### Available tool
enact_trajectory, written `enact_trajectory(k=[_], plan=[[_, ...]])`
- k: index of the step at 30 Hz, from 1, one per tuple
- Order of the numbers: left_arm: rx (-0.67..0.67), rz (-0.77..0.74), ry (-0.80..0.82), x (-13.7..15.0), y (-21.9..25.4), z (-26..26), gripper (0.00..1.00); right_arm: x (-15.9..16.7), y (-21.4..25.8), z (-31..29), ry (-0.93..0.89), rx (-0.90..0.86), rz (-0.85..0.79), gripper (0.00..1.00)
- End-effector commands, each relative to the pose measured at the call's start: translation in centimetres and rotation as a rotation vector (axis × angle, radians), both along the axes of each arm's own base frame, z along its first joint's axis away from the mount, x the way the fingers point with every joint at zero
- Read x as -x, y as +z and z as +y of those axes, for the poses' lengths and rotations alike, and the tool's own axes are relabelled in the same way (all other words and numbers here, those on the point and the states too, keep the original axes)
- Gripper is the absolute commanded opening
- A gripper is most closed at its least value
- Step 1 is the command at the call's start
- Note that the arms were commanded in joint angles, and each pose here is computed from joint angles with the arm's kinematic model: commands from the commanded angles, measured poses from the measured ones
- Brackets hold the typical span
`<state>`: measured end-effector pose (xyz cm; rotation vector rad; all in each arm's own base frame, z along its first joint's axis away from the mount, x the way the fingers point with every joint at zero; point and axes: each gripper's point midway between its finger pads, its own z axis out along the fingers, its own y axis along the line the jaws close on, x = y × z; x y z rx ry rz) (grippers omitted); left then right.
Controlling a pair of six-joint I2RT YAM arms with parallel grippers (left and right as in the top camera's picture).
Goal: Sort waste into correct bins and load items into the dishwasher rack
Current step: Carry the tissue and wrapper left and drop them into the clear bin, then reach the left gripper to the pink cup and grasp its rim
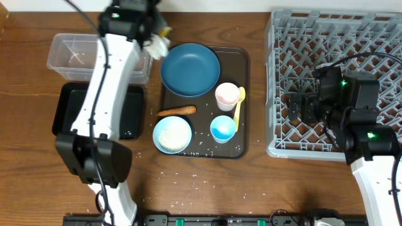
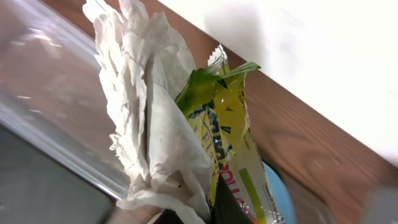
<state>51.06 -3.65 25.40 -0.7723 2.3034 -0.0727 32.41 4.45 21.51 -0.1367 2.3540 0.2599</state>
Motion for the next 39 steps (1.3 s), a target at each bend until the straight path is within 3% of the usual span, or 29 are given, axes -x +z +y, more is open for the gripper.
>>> enact_trajectory(k=[1,6,10,12,14,17,21,26,29,35,39], plan=[[-0.084,0.098,0.102,-0.7,-4.5,4.6,0.07,-0.2,0.6,0.2,-0.003,-0.022,-0.009,0.99],[-0.063,0.155,0.217,-1.3,-8.3,8.9,0.08,-0.1,0.7,0.5,0.007,-0.032,-0.008,0.99],[-0.065,0.202,0.255,-1.6,-11.2,11.1,0.17,-0.1,0.7,0.5,0.007,-0.032,-0.009,0.99],[-0.065,0.222,0.266,-1.6,-12.1,11.7,0.56,-0.1,0.7,0.5,0.007,-0.032,-0.008,0.99],[-0.064,0.220,0.270,-1.7,-12.3,11.9,0.77,-0.1,0.7,0.5,0.007,-0.032,-0.009,0.99],[-0.059,0.201,0.258,-1.9,-11.4,11.8,0.88,-0.1,0.7,0.5,0.007,-0.032,-0.009,0.99],[-0.036,0.140,0.192,-2.3,-8.3,10.9,0.92,-0.1,0.7,0.5,0.007,-0.032,-0.007,0.99],[0.053,0.082,-0.096,-1.5,-3.6,6.3,0.92,-0.1,0.7,0.5,0.007,-0.032,-0.008,0.99],[0.104,0.096,-0.240,0.5,-1.9,2.8,0.92,-0.1,0.7,0.5,0.007,-0.032,-0.008,0.99],[0.166,0.272,-0.537,5.7,-3.5,-6.0,0.92,-0.1,0.7,0.6,0.012,-0.036,-0.008,0.99],[0.126,0.374,-0.751,8.9,-6.1,-12.1,0.92,-0.1,0.7,0.6,0.012,-0.036,-0.008,0.99]])
